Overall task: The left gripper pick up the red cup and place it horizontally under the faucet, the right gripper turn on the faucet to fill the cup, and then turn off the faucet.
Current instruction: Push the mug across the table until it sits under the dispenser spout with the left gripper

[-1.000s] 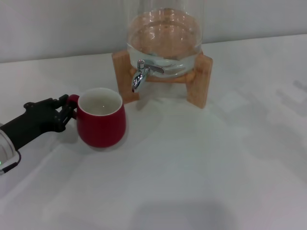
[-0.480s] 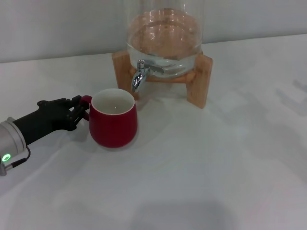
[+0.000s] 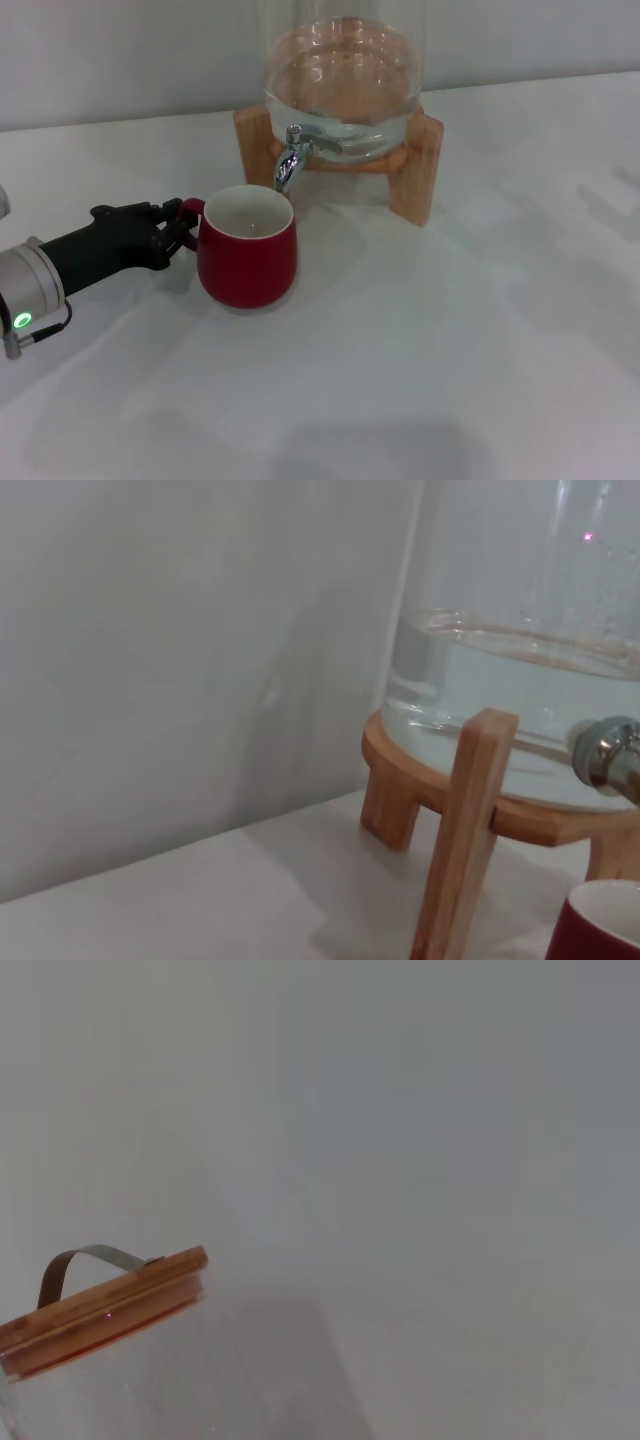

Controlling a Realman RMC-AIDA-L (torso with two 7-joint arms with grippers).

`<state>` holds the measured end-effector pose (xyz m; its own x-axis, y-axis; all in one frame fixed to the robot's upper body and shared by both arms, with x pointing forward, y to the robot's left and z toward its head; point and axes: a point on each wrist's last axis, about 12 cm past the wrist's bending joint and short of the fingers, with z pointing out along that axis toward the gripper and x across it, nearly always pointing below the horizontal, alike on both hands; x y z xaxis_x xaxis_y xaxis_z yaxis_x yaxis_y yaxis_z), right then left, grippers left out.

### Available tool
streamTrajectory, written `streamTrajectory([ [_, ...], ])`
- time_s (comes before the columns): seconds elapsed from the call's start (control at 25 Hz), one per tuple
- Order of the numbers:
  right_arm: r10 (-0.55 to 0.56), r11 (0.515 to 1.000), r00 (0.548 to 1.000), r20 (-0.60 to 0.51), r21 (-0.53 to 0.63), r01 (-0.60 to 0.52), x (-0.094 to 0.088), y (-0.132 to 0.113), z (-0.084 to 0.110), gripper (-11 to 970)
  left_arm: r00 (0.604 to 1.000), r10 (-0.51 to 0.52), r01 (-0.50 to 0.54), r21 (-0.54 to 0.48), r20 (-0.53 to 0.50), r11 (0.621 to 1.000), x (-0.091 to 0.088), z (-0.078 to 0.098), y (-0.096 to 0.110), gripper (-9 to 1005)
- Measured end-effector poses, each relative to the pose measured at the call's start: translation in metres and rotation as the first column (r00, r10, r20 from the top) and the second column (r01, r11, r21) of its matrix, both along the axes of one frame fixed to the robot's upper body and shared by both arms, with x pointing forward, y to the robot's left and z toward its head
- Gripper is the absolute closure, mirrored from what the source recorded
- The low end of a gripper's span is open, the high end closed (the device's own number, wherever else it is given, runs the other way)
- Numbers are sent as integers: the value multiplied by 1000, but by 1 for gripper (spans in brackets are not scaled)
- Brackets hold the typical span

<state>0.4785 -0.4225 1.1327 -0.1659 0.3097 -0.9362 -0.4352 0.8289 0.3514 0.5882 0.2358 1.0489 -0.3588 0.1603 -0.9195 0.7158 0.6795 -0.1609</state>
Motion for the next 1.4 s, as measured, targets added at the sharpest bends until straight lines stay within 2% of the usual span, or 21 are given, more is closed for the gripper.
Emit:
streamTrajectory([
  [0.28, 0, 1000, 1000, 0, -1, 0, 0, 0, 0, 179, 1000, -15, 14, 80, 16, 997, 2, -2, 0, 809],
  [0.52, -2, 1000, 1000, -1, 1, 2, -1, 0, -2, 179, 999, -17, 14, 108, 33, 994, 2, -3, 2, 810],
  [1.4, -11, 1000, 1000, 7, 5, 11, -1, -1, -1, 179, 999, -19, 14, 112, 50, 994, 3, -2, 1, 844],
])
